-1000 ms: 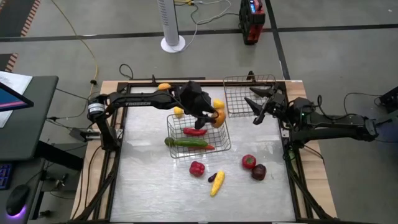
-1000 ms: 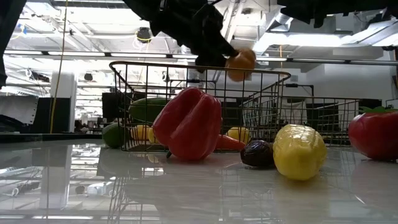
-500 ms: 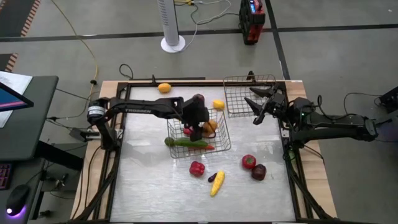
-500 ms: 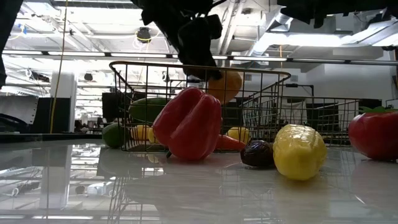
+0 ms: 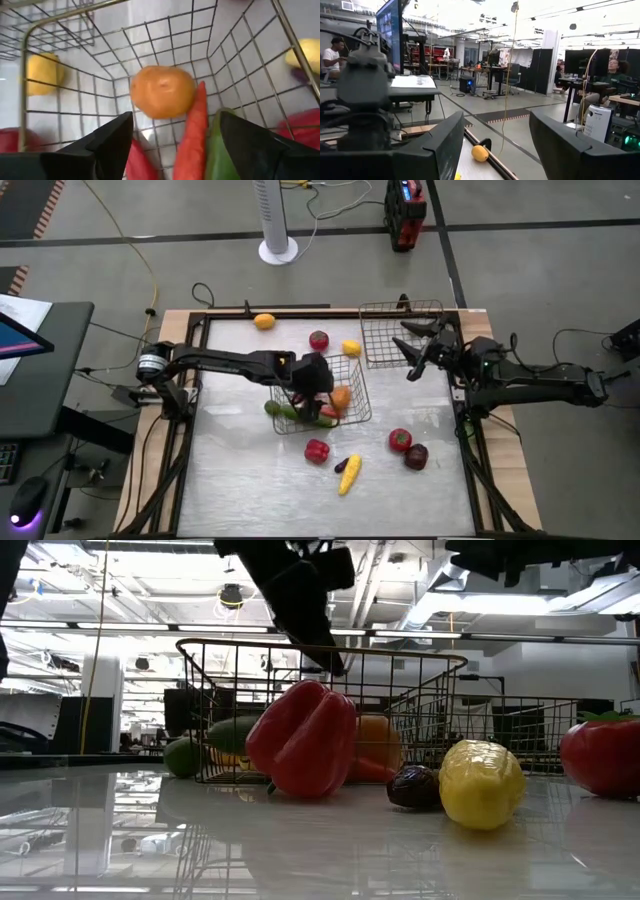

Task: Sort produce into baskets
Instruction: Put the red bell pepper into the left wire basket

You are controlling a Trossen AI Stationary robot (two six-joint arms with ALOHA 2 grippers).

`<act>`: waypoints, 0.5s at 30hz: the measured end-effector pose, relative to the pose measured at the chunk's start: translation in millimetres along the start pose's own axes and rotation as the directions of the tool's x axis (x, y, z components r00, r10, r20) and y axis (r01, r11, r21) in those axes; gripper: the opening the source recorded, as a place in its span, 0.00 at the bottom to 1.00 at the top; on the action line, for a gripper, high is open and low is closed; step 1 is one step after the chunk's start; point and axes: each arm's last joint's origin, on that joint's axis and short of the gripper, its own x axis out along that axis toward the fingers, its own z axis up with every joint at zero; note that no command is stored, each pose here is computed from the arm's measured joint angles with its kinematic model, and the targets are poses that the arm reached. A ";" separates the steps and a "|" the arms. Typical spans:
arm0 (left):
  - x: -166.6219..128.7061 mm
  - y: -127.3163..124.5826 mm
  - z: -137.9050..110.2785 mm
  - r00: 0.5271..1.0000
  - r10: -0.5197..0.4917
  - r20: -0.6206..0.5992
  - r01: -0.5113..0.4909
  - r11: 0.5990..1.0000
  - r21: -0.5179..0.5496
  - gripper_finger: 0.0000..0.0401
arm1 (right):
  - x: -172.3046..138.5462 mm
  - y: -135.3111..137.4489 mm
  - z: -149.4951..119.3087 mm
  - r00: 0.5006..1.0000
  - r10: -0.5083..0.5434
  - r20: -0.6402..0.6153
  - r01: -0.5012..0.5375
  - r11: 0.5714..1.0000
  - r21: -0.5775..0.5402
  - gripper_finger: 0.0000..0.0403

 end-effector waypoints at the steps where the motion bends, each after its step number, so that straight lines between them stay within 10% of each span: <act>1: -3.2 -2.6 -0.6 1.000 0.022 -0.012 -0.022 1.000 0.011 0.70 | 0.1 0.1 -0.4 1.000 0.001 -0.003 -0.001 1.000 0.002 0.63; 15: -73.8 -70.2 7.4 0.990 0.045 0.135 -0.059 0.993 0.098 0.69 | -0.1 0.8 -2.9 1.000 0.006 -0.028 -0.006 1.000 0.016 0.63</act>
